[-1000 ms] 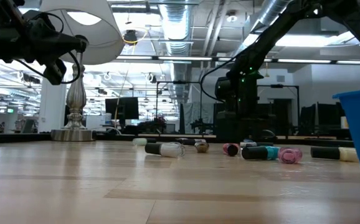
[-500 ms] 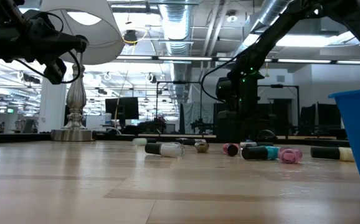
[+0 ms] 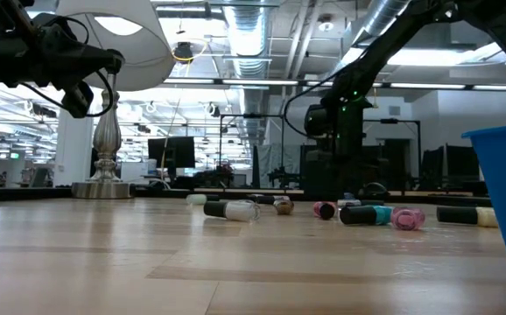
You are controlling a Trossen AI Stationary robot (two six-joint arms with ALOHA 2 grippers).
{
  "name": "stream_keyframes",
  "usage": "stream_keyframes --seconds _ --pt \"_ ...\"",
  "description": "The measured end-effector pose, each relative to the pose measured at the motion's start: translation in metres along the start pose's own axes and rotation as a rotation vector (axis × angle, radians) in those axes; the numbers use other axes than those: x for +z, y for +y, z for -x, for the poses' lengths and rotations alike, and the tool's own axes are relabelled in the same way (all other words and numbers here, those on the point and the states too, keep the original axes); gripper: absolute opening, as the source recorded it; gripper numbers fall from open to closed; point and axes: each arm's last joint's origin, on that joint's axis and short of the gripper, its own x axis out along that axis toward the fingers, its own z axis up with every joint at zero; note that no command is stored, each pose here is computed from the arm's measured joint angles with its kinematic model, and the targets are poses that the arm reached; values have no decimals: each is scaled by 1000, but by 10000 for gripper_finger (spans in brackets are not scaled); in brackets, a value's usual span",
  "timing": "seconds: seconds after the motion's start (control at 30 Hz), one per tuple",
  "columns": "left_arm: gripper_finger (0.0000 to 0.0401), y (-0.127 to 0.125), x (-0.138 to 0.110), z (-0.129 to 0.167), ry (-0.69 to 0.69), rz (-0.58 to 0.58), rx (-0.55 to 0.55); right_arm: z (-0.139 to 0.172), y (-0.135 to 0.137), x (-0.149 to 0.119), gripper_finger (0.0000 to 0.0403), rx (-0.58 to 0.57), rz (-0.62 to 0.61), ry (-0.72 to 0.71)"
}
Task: Pick & Place Nail Polish
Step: Put the blue nail polish into the blue bin
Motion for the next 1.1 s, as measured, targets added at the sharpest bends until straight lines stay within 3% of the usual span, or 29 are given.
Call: stream_keyframes --seconds 0.23,0.5,0.8,1.1 --pt "1 0 0 0 0 0 0 34 -4 -5 103 40 22 -62" --pt "1 0 0 0 -1 0 0 127 -11 -34 108 234 66 -267" --pt "1 0 0 0 -3 0 -2 212 -10 -126 111 394 190 -333" --pt "1 0 1 0 -8 0 -4 243 21 -245 110 554 302 -167"
